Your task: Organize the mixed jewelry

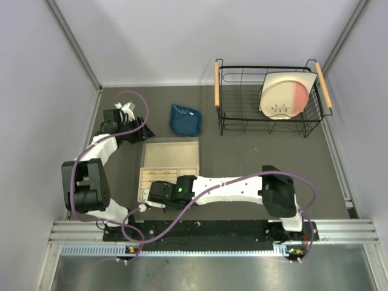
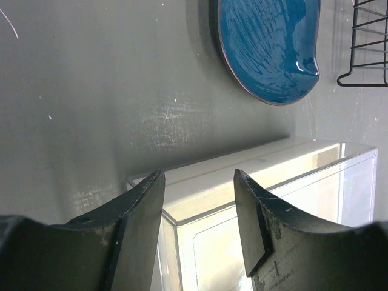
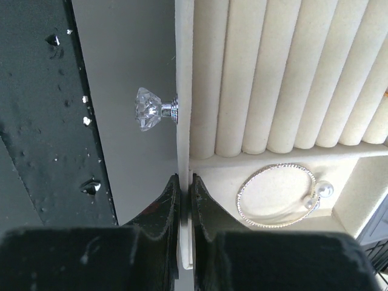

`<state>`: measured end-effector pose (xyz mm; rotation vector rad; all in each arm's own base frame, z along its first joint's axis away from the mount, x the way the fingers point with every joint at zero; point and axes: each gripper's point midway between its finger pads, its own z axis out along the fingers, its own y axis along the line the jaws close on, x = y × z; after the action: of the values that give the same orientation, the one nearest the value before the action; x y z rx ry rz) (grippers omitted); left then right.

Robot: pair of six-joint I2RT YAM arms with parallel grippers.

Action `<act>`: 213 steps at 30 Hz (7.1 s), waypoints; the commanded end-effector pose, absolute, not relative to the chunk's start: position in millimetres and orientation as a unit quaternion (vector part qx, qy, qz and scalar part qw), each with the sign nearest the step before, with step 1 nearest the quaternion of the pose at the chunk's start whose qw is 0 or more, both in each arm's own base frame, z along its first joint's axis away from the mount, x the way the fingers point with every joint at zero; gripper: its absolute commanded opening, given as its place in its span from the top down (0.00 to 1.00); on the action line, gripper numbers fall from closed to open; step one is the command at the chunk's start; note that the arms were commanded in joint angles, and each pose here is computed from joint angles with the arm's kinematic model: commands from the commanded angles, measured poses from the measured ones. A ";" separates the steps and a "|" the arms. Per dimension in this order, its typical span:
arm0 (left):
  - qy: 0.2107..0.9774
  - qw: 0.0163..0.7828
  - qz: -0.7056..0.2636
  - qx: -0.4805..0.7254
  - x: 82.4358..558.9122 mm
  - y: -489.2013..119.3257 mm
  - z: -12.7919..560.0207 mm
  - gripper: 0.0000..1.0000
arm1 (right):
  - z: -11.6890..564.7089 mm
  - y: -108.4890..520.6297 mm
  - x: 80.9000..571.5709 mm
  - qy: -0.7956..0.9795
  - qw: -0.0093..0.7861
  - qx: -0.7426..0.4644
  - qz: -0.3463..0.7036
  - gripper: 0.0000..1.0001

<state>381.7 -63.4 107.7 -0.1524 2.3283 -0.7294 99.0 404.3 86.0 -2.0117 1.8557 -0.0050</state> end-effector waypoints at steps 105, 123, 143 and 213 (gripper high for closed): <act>0.892 0.345 -0.290 -0.025 384.0 -75.5 113.6 0.40 | 127.7 413.2 137.1 0.696 0.255 -0.671 0.013 1.00; 0.894 0.340 -0.292 -0.024 382.5 -76.3 109.9 0.40 | 123.2 410.0 138.9 0.706 0.242 -0.665 0.026 1.00; 0.894 0.340 -0.291 -0.025 383.9 -75.5 109.8 0.40 | 119.9 401.9 136.6 0.706 0.240 -0.666 0.026 1.00; 0.894 0.334 -0.299 -0.018 382.8 -79.0 108.5 0.35 | 103.1 400.2 142.6 0.706 0.224 -0.672 0.012 1.00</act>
<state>388.7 -69.9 109.2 -0.0891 2.3065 -0.7351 118.0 391.8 85.6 -2.0089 1.9330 0.0308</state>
